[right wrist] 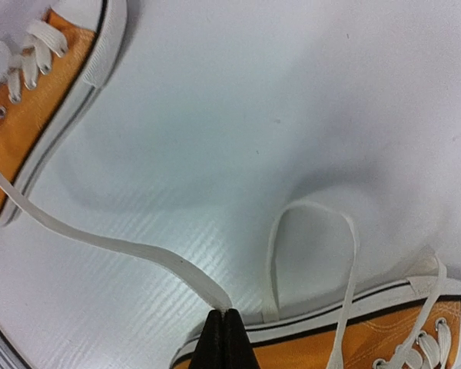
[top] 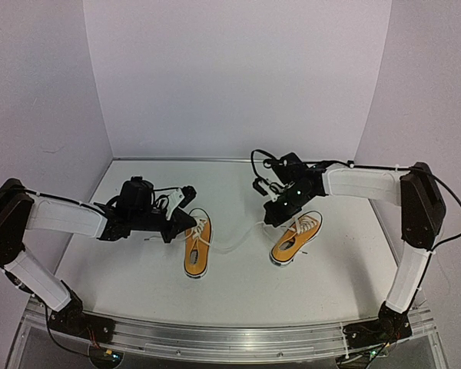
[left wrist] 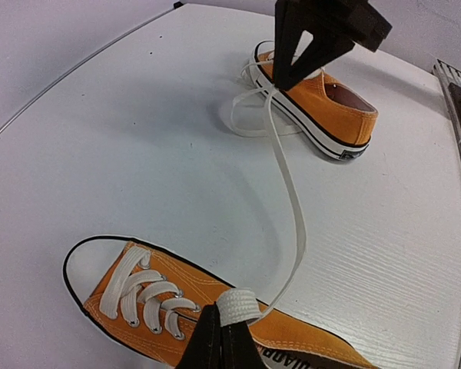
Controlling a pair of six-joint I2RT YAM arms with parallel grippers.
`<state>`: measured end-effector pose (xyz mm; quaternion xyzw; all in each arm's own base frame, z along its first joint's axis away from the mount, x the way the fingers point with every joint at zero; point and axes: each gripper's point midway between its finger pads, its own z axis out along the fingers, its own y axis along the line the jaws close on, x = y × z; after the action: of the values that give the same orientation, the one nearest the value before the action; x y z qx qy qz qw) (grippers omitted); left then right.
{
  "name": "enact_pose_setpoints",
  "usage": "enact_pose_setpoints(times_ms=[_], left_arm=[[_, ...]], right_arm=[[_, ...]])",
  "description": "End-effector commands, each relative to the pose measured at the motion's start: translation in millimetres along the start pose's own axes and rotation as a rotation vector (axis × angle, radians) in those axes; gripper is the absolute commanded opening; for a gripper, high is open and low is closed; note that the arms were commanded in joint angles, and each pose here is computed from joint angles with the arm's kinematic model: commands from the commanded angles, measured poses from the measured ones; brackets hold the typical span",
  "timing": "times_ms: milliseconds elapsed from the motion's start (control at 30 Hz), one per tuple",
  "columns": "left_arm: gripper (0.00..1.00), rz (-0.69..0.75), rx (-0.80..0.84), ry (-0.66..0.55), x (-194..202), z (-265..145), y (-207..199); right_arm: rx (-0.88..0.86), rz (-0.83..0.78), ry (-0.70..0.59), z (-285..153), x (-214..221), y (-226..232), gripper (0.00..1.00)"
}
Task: Tie the shoes
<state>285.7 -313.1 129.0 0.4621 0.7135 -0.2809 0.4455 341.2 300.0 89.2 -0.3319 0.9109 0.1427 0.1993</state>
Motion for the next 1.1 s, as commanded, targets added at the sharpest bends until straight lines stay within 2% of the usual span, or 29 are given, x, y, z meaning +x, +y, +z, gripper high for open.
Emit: enact_pose_setpoints(times_ms=[0,233,367,467,533,633,667,833,1067], left_arm=[[0.0,0.062,0.006,-0.079,-19.5,-10.4,-7.4],[0.0,0.136,0.02,-0.088,-20.4,-13.5,-22.2],[0.0,0.17,0.019,-0.104,-23.2,-17.5,-27.2],[0.0,0.176,0.026,-0.111,-23.7,-18.6,-30.1],[0.0,0.179,0.026,-0.109,-22.6,-18.7,-31.0],[0.0,0.178,0.027,-0.101,-19.5,-18.2,-31.8],[0.0,0.178,0.028,-0.101,-18.8,-18.0,-32.2],[0.0,0.173,0.021,-0.101,-15.6,-16.5,-31.0],[0.0,0.173,0.007,-0.092,-14.2,-12.5,-27.0]], right_arm=[[-0.136,0.028,-0.275,-39.5,-83.4,26.3,0.0],[-0.32,0.004,-0.423,-29.4,-164.6,77.6,0.0],[-0.454,-0.032,-0.487,-21.6,-209.8,133.8,0.0],[-0.57,-0.074,-0.493,-16.9,-222.7,183.4,0.0],[-0.599,-0.065,-0.489,-19.7,-223.4,189.1,0.11],[-0.524,-0.006,-0.482,-19.7,-218.1,158.6,0.57],[-0.507,0.017,-0.474,-19.9,-213.7,144.8,0.6],[-0.511,0.068,-0.454,-33.2,-188.4,118.5,0.63],[-0.695,0.125,-0.378,-33.8,-130.6,136.7,0.58]])
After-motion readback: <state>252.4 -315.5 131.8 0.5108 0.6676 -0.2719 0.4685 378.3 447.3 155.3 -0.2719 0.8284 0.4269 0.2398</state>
